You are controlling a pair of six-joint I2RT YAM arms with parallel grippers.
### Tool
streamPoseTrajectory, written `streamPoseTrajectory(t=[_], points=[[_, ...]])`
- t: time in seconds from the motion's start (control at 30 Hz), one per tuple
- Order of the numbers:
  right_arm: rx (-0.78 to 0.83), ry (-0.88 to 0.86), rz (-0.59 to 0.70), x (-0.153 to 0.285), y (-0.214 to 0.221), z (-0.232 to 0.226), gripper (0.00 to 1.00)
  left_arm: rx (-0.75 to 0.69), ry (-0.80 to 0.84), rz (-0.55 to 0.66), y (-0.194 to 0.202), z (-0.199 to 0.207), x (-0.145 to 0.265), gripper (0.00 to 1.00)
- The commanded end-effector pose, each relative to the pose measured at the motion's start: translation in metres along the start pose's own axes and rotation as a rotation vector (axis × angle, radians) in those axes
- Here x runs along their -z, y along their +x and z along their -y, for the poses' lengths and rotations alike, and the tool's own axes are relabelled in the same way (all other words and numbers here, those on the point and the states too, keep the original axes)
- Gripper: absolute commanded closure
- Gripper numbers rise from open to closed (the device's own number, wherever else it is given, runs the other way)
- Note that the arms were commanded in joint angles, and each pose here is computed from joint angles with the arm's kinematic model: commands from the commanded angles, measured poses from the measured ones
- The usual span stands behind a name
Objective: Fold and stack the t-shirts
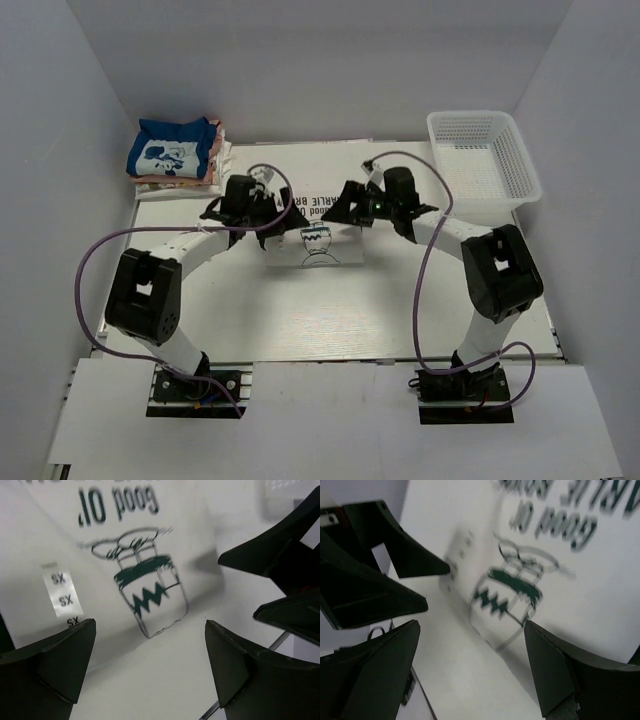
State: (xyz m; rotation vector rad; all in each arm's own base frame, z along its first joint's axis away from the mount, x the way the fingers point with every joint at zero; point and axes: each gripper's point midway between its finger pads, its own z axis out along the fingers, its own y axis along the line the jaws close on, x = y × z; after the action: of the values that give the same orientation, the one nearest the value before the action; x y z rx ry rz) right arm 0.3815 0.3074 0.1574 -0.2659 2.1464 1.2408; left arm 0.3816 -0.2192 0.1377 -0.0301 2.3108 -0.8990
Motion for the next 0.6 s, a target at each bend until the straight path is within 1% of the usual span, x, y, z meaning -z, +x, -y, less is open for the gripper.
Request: streamPoseTrajectory(t=[0.0,0.07,0.1,0.2,0.23,0.27,0.3,0.4,0.47,0.5,0.53,0.57], points=[[-0.112,-0.073,-0.089,-0.005,0.052,0.009,0.10,0.068,0.040,-0.053,0.036,-0.009,-0.011,0.00],[-0.158,-0.066,-0.120,-0.007,0.066,0.019,0.10,0.098,0.005,-0.084,0.052,-0.024,-0.018,0.00],[-0.197,-0.045,-0.153,-0.006,0.084,0.031,0.10,0.118,-0.008,-0.102,0.064,-0.032,-0.021,0.00],[-0.253,0.017,-0.183,-0.003,0.109,0.053,0.10,0.163,-0.055,-0.191,0.099,-0.054,-0.025,0.00],[-0.258,0.034,-0.178,0.000,0.110,0.061,0.10,0.173,-0.068,-0.210,0.107,-0.059,-0.025,0.02],[-0.271,0.056,-0.201,0.002,0.119,0.067,0.10,0.200,-0.098,-0.240,0.123,-0.073,-0.023,0.04],[-0.279,0.073,-0.203,0.003,0.122,0.072,0.10,0.211,-0.099,-0.262,0.132,-0.075,-0.020,0.05],[-0.269,0.104,-0.199,0.008,0.123,0.083,0.10,0.220,-0.095,-0.264,0.137,-0.080,-0.018,0.08],[-0.247,0.098,-0.192,0.011,0.115,0.079,0.10,0.185,-0.081,-0.264,0.135,-0.071,-0.012,0.08],[-0.225,0.095,-0.187,0.012,0.111,0.078,0.10,0.152,-0.070,-0.241,0.123,-0.062,-0.012,0.08],[-0.200,0.094,-0.166,0.011,0.099,0.074,0.10,0.140,-0.071,-0.244,0.121,-0.059,-0.007,0.08],[-0.182,0.123,-0.182,0.018,0.097,0.071,0.10,0.099,-0.045,-0.209,0.107,-0.047,0.001,0.08]])
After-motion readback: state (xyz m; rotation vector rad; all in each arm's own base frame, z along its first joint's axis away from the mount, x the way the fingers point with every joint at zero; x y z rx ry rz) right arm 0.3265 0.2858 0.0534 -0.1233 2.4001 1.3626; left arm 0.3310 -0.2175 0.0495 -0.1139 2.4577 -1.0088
